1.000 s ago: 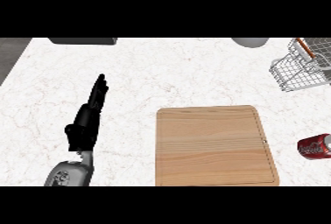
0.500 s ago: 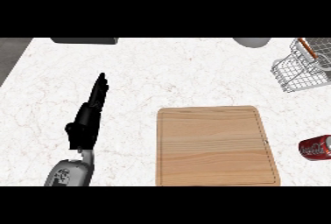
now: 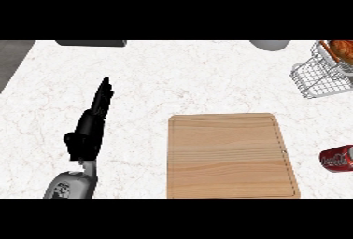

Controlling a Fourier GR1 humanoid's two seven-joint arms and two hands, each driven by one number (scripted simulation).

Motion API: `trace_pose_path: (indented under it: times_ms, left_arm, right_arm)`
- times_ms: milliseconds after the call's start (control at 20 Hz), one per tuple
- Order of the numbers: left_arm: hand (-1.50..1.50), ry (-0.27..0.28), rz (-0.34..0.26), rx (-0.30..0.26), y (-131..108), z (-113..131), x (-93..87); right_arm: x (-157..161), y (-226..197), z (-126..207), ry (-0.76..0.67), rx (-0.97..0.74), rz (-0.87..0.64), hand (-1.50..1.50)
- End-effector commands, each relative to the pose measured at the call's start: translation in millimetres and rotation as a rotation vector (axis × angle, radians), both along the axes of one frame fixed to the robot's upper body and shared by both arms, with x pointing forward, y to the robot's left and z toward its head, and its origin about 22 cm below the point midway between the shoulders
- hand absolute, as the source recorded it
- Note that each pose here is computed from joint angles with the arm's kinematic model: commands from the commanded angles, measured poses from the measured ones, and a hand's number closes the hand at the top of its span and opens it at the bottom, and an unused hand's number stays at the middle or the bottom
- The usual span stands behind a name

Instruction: Pick the croissant from the cutting board and place it in the tiered basket

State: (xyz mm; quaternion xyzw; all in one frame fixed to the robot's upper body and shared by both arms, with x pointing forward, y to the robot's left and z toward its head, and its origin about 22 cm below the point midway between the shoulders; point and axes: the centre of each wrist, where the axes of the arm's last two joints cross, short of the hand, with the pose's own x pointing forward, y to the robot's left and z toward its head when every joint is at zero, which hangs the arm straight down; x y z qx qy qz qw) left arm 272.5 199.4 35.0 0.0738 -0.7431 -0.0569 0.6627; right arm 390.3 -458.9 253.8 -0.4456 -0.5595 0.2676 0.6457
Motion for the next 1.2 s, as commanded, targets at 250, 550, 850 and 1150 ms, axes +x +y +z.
trace_pose_path:
  times_ms: [250,550,850,1150]
  left_arm:
    - [0.0,0.004,0.015,0.004,-2,-2,7.0]
    - [0.0,0.021,0.005,-0.016,-2,-7,-7.7]
    - [0.0,-0.003,0.04,-0.01,10,-3,-0.9]
    - [0.0,0.006,0.043,-0.014,16,-2,0.9]
  right_arm:
    - [-16,-33,17,-0.236,0.328,-0.145,-1.5]
    - [-81,-104,29,-0.275,0.44,-0.311,-1.5]
    - [-158,-160,14,-0.322,0.561,-0.324,-1.5]
    - [-216,-187,-8,-0.312,0.59,-0.284,-1.5]
